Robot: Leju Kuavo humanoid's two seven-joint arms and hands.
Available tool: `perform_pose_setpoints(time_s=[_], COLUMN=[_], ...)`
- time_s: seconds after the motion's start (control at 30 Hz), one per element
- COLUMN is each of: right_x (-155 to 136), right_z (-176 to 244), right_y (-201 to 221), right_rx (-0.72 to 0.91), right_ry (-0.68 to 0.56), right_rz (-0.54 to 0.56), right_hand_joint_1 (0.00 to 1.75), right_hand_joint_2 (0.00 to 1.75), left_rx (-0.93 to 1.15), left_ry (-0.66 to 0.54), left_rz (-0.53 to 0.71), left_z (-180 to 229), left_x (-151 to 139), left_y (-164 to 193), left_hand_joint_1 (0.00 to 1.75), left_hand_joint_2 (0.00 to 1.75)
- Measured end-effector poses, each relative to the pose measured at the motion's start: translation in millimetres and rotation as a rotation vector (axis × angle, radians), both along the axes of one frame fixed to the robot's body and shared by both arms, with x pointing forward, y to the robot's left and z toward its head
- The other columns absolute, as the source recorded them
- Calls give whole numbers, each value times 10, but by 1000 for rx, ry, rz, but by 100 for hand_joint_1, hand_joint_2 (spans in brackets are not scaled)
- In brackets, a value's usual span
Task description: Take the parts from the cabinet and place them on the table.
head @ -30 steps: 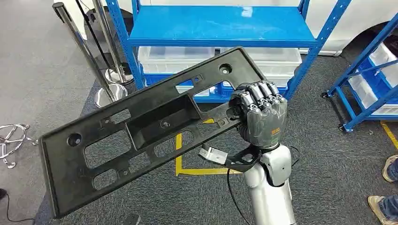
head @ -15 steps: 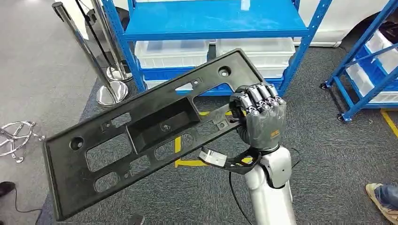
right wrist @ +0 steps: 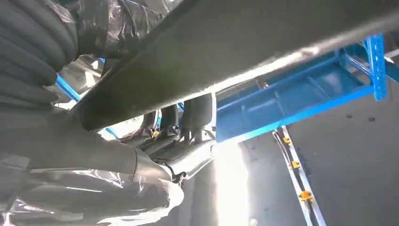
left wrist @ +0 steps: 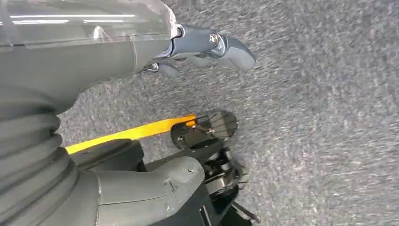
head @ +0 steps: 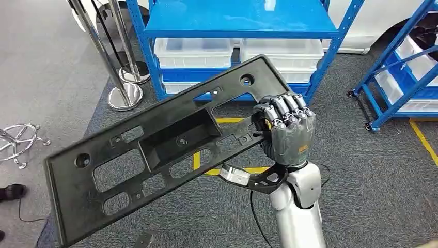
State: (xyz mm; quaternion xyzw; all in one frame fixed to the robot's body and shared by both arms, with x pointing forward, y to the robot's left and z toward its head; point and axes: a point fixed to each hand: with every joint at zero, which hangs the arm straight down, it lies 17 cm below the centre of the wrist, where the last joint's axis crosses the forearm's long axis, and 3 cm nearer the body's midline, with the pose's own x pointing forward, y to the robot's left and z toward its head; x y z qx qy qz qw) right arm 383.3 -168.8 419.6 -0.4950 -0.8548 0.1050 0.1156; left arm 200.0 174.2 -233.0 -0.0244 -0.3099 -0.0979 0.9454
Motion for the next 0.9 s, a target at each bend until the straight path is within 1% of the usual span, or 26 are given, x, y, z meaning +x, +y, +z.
perform_pose_setpoints(time_s=[0.8,0.9], right_x=[21,21], right_z=[-25,-22], right_y=[60,50], right_rx=[-1,4], right_ry=[10,9], right_rz=[16,18], right_hand_joint_1=[175,175], right_hand_joint_2=[175,175], left_rx=[30,26], left_ry=[11,-2], left_rz=[17,23], left_z=[-55,-31], left_x=[-87,-20], left_y=[168,171], left_hand_joint_1=[0,0], left_hand_joint_2=[175,175])
